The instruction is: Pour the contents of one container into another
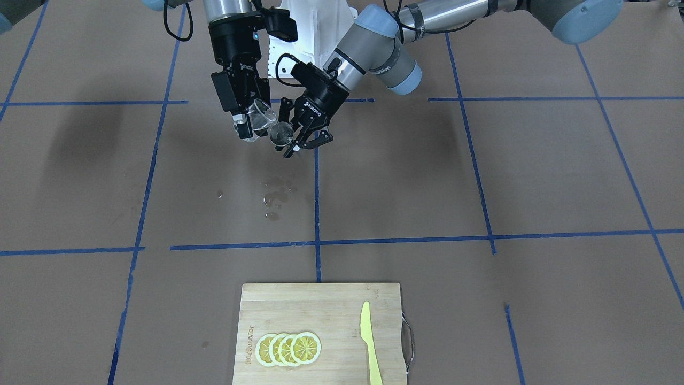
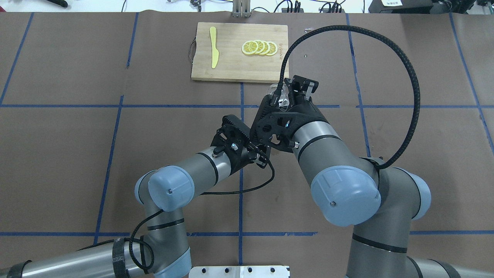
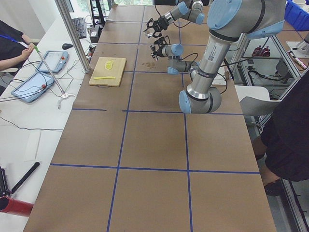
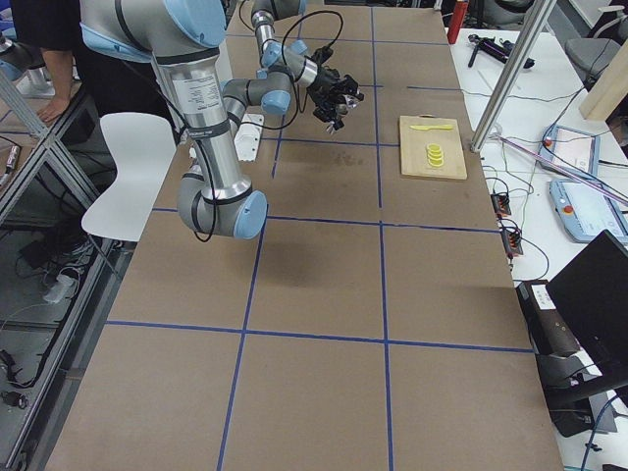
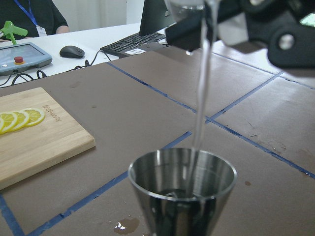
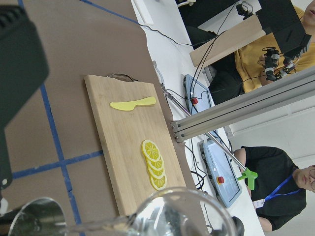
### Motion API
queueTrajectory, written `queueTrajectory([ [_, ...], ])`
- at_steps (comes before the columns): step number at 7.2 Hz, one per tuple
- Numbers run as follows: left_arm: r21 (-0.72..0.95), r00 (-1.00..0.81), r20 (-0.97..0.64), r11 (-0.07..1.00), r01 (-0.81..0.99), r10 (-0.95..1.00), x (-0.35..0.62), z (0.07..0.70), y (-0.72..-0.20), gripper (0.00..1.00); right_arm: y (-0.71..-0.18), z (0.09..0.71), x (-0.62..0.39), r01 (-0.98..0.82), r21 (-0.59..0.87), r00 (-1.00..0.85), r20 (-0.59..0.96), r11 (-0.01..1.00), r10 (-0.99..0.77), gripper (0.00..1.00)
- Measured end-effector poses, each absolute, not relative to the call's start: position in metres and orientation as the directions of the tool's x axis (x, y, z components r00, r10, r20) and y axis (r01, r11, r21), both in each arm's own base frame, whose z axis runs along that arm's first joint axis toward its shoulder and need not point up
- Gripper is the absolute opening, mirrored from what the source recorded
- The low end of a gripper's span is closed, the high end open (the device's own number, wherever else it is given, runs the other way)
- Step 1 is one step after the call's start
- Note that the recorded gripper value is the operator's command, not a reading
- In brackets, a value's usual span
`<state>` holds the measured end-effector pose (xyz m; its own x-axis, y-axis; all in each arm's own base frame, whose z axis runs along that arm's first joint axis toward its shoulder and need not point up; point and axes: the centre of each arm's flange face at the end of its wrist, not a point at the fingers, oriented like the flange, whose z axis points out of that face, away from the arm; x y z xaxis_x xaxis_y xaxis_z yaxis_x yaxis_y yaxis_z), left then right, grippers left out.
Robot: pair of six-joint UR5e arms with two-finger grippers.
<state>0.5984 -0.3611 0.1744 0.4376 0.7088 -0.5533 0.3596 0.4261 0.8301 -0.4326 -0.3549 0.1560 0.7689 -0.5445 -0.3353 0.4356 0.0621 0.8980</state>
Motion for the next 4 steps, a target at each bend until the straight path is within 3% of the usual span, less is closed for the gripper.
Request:
queueTrajectory([
  [4, 0.830, 0.437, -0.554, 0.425, 0.363, 0.709, 0.5975, 0.1743, -0.3623, 0.00, -0.3561, 0.1542, -0.4318, 0.444, 0.895, 0.765, -0.348, 0.051, -0.542, 0.00],
])
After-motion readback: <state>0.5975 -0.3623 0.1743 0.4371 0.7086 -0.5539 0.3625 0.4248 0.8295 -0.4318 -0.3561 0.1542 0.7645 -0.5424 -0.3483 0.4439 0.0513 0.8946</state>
